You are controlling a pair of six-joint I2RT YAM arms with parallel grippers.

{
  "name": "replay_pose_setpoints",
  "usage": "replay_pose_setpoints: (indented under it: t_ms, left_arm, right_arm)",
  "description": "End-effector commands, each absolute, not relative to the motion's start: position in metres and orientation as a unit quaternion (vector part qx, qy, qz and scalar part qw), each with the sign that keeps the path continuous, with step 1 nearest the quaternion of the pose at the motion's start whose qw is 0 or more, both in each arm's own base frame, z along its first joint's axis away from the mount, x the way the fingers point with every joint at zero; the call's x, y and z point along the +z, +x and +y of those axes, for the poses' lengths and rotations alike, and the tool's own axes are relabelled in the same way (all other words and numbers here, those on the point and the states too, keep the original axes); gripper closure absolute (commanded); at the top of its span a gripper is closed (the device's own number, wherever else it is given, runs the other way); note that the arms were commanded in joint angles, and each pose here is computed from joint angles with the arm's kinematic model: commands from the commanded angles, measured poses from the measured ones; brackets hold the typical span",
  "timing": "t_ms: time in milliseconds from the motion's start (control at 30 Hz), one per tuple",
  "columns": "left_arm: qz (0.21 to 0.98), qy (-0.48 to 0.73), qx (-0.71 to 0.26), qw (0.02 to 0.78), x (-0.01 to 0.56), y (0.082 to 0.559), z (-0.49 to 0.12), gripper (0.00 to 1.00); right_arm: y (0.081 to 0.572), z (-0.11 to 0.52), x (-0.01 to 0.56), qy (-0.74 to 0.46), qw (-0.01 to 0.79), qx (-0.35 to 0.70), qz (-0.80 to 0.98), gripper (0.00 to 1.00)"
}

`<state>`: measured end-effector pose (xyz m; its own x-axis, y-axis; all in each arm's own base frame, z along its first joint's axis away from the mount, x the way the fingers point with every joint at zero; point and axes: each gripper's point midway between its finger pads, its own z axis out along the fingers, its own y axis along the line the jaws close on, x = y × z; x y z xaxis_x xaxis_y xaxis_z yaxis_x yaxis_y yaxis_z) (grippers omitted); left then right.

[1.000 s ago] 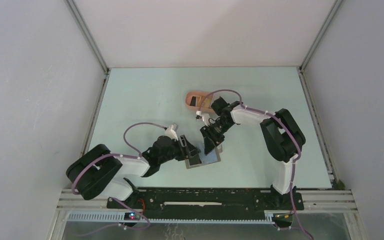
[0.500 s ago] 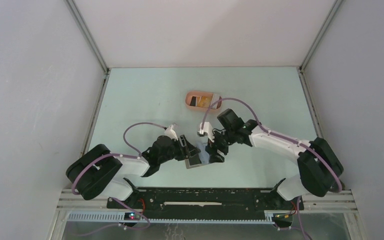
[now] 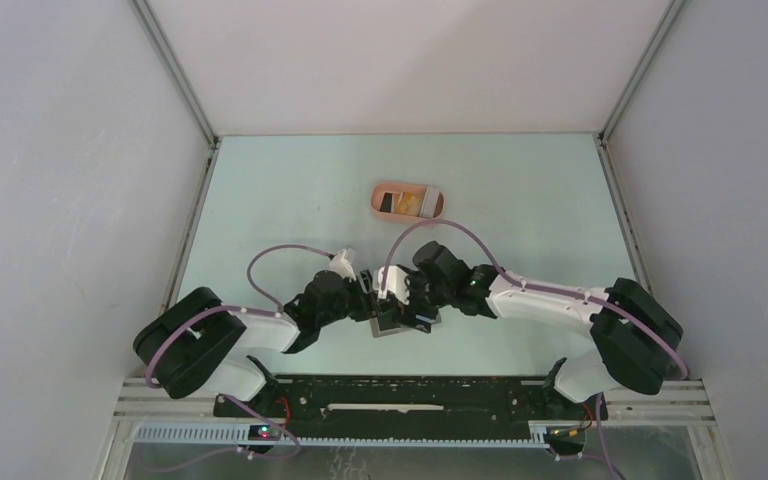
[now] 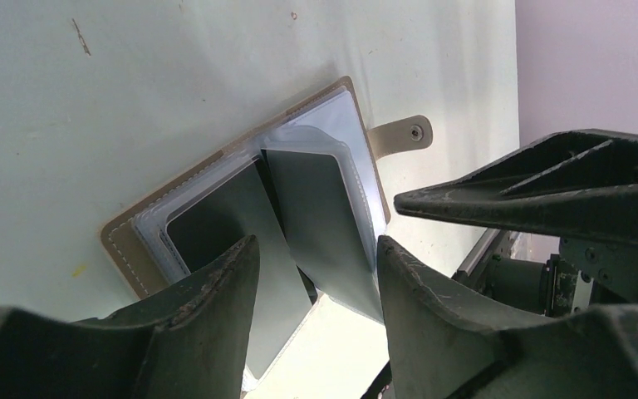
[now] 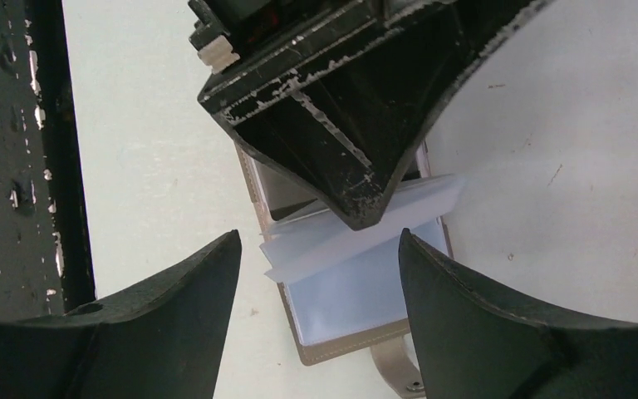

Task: Put the credit cards into the card holder
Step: Turn over the card slot in the card holder.

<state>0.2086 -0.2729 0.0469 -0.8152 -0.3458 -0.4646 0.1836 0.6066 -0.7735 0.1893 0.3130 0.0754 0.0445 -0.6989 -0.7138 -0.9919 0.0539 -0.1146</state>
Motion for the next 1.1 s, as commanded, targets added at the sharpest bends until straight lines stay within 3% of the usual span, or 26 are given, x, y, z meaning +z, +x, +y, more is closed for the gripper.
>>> replay_pose_setpoints:
  t_ms: [0,1067]
  left_arm:
    - [0.84,-0.044,-0.446,0.306,0.05,0.211,-0.274,0.41]
    - [0.839,-0.041,-0.453,0.3,0.048,0.21,-0.273,0.37]
  right_arm:
    - [0.195,0.322,0.076,-0.657,0.342,0.203,0.64,0.21]
    - [0.213,0.312,0.069,-0.642,0.325,0.146,0.679,0.31]
